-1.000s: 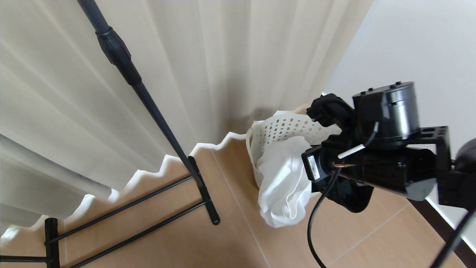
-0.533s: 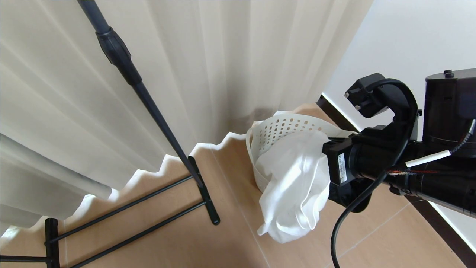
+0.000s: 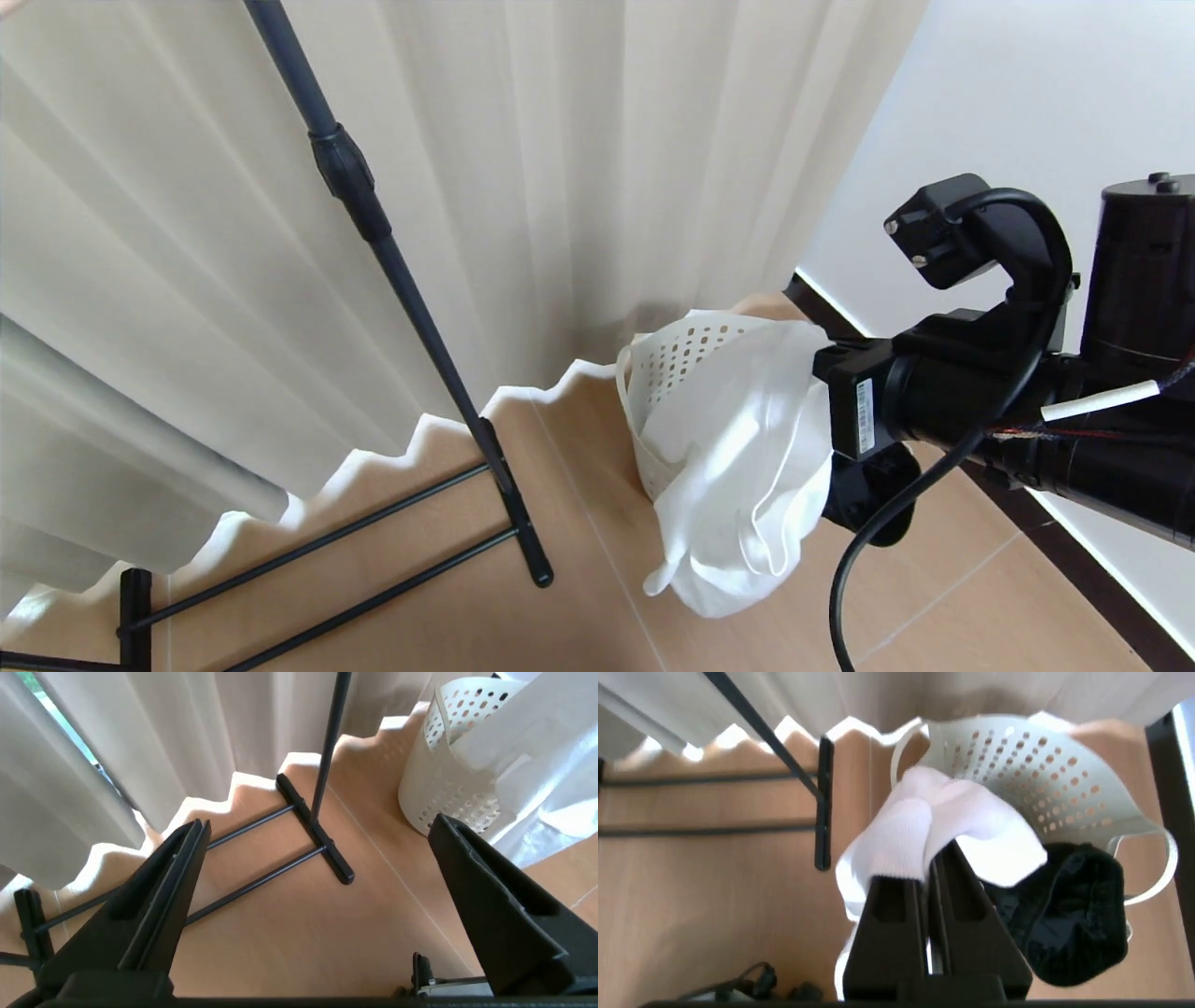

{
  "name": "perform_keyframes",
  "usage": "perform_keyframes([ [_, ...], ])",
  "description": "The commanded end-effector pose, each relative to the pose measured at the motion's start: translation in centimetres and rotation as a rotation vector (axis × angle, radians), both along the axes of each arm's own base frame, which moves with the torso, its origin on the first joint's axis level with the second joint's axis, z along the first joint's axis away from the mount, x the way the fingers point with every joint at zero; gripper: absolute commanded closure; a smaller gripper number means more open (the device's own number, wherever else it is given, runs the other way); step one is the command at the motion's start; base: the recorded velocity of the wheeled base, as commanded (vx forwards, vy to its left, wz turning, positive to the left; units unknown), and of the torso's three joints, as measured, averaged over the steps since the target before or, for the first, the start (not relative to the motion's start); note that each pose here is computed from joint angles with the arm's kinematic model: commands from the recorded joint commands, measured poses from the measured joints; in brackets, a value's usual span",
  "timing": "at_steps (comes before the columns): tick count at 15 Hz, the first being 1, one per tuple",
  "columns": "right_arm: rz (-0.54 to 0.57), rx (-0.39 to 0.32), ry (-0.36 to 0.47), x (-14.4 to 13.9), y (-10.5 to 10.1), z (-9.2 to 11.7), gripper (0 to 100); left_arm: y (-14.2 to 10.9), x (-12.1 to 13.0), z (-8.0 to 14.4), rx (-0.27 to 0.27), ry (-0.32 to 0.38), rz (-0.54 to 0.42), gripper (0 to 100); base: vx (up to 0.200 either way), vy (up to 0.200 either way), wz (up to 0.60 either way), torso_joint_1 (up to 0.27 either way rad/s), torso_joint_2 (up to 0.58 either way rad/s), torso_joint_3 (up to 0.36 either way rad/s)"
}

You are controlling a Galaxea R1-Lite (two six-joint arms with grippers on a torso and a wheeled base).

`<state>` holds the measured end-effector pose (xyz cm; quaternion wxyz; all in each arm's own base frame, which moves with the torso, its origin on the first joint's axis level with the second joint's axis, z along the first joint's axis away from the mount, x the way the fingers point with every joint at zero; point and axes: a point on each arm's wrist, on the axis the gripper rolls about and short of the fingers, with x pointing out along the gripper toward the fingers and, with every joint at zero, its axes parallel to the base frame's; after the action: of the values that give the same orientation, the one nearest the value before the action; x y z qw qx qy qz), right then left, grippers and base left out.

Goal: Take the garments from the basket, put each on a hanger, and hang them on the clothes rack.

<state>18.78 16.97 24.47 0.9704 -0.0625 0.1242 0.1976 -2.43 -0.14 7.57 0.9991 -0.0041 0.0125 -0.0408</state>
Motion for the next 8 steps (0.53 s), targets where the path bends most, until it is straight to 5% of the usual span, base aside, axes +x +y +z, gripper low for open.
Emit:
perform_keyframes([
  [1,-0.005,0.012,-0.016,0.21,0.01,-0.57,100,0.0,0.01,0.0,0.0,0.001,0.0,0,0.0,0.0,0.0,-0.002,0.0,0.207],
  [4,-0.011,0.008,-0.026,0.37,-0.21,-1.01,100,0.0,0.01,0.0,0.0,0.001,-0.001,0,0.0,0.0,0.0,0.002,-0.01,0.196],
  [8,-0.012,-0.016,-0.024,0.38,-0.42,-1.35,100,0.0,0.01,0.0,0.0,0.001,-0.001,0,0.0,0.0,0.0,0.069,-0.34,-0.061],
])
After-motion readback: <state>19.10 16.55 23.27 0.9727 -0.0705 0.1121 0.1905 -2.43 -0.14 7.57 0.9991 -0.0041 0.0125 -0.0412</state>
